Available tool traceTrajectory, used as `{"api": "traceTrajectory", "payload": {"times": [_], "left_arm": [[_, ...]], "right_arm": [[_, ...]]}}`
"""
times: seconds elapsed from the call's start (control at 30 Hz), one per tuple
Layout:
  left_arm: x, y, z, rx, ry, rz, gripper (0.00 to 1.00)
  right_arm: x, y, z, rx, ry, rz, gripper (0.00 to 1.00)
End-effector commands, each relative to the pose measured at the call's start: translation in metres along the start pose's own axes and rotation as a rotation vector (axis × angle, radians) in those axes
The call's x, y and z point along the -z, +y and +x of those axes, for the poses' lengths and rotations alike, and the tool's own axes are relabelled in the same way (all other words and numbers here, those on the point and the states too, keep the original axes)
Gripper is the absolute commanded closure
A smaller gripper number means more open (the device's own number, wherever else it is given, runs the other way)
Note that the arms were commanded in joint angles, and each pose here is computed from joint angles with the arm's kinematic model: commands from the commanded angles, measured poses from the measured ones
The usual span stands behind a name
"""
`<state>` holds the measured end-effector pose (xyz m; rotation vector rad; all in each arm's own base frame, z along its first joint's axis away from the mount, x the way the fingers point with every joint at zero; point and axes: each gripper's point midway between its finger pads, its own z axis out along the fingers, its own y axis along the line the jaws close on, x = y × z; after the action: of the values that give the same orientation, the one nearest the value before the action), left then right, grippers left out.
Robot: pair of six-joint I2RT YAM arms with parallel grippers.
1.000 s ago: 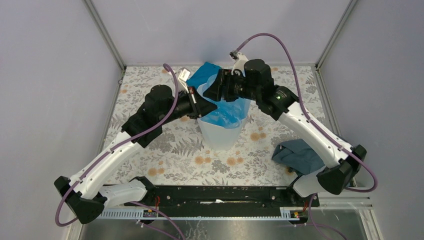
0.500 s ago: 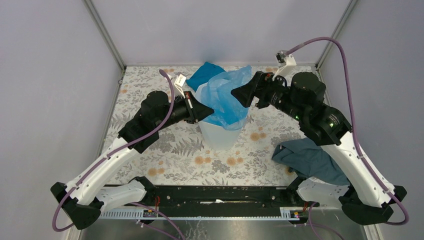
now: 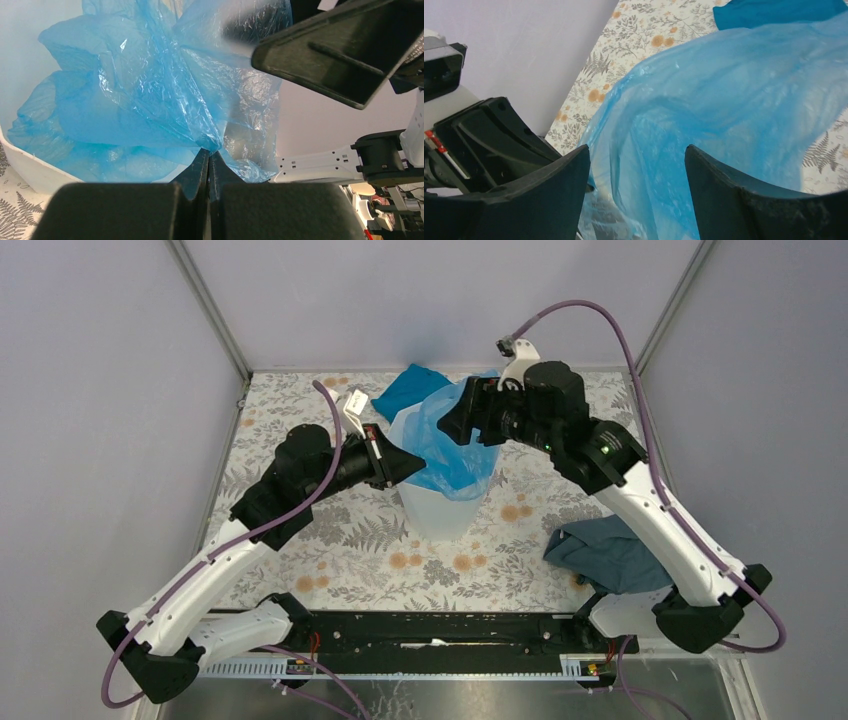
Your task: Put the trash bags into the trash bin
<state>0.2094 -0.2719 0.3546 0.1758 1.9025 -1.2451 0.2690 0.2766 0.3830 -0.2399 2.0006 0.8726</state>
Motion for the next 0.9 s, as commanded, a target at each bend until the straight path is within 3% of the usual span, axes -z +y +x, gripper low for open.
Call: {"api": "traceTrajectory", "payload": {"times": [0.0,0.03,0.17,0.23,0.47,0.6,0.77,0.87], "left_arm": [[0.003,-0.012,-0.008,-0.031,-0.032,0.05,1.0],[0.003,-0.01,-0.008,-0.031,-0.035,0.044,1.0],[0.011,0.01,-0.018,0.005,-0.108,-0.082,1.0],[0.021,0.023,-0.022,0.025,-0.151,-0.161,1.0],[0.043,0.037,-0.01,0.069,-0.167,-0.217,1.0],[0.051,0.043,0.005,0.111,-0.145,-0.221,1.0],[0.058,0.059,0.015,0.123,-0.146,-0.273,1.0],[0.055,0.067,0.018,0.122,-0.135,-0.305,1.0]], "right_arm": [[-0.001,0.024,-0.024,0.034,-0.054,-0.085,0.27],[-0.003,0.019,-0.028,0.04,-0.074,-0.06,0.31],[0.0,-0.007,-0.028,0.021,-0.115,0.069,0.72],[0.013,-0.016,-0.015,-0.002,-0.102,0.098,0.83],[0.058,-0.028,0.039,-0.101,-0.076,0.038,0.87],[0.056,-0.011,0.058,-0.169,-0.051,-0.102,0.88],[0.046,-0.023,0.083,-0.199,-0.003,-0.082,1.0],[0.049,-0.024,0.088,-0.205,-0.023,-0.103,1.0]]}}
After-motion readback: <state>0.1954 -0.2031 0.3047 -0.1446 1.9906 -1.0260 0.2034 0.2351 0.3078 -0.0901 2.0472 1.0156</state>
